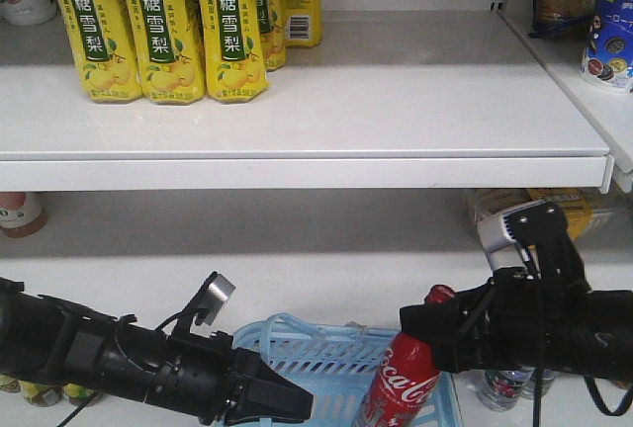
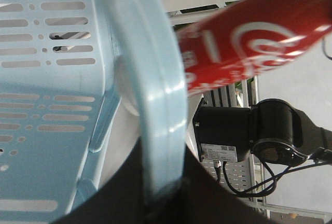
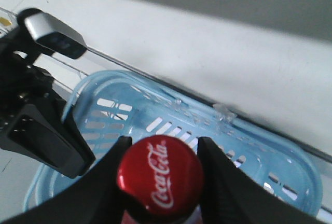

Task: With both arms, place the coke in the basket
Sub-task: 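Lift the bottle off the shelf and lower it over the basket, then open the right gripper to drop the bottle into the basket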

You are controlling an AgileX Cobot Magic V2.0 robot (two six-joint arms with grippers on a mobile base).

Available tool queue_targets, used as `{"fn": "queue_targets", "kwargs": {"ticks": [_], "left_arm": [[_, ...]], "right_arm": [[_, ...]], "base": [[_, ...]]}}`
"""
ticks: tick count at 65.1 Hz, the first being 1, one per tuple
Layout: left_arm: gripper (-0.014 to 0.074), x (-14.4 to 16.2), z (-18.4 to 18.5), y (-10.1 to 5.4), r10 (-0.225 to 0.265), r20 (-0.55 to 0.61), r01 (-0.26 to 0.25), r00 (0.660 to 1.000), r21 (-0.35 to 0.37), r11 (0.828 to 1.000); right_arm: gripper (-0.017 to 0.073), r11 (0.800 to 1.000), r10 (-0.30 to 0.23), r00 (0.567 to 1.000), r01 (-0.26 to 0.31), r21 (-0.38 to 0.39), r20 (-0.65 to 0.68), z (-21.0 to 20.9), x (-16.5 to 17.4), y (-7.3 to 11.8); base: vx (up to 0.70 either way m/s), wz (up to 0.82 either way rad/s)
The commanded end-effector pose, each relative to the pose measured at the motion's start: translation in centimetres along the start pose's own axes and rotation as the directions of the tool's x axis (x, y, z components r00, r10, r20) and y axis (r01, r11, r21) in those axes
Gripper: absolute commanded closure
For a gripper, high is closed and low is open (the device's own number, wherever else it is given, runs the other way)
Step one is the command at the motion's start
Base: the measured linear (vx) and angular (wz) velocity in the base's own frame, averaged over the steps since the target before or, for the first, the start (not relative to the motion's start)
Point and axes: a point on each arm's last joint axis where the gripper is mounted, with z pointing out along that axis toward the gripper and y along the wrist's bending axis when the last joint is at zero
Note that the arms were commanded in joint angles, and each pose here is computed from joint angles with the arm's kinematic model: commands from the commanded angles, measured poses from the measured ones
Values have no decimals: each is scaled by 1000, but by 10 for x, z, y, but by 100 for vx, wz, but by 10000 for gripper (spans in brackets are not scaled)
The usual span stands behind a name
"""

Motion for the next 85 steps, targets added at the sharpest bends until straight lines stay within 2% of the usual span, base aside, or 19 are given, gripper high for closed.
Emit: {"fn": "queue_targets", "kwargs": {"ticks": [1,6,26,39,52,66,76,85], "left_arm": [[600,-8,-5,-26,26,66,-36,997,146,989],[600,-8,-5,-26,26,66,-36,997,146,989],[600,-8,-5,-26,26,66,-36,997,146,989],[600,-8,-5,-26,26,66,-36,997,146,989],[600,-8,-5,-26,26,66,-36,997,146,989],[600,-8,-5,-26,26,66,-36,997,146,989],[600,-8,-5,-26,26,66,-36,997,146,989],[600,-8,-5,-26,26,66,-36,997,146,989]], "right_arm": [[552,998,56,998,-56,-28,4,11,-7,-4],[538,998,61,997,-62,-15,-49,24,-1,-13],[406,980,197,940,-199,22,-280,74,35,-45],[270,974,220,910,-222,35,-351,87,50,-54],[166,974,219,909,-224,27,-355,88,51,-53],[156,977,198,924,-213,-11,-329,80,43,-46],[156,986,142,959,-159,-52,-244,62,26,-32],[156,996,56,988,-65,-59,-143,36,9,-17]], "base": [[0,0],[0,0],[0,0],[0,0],[0,0],[0,0],[0,0],[0,0]]}}
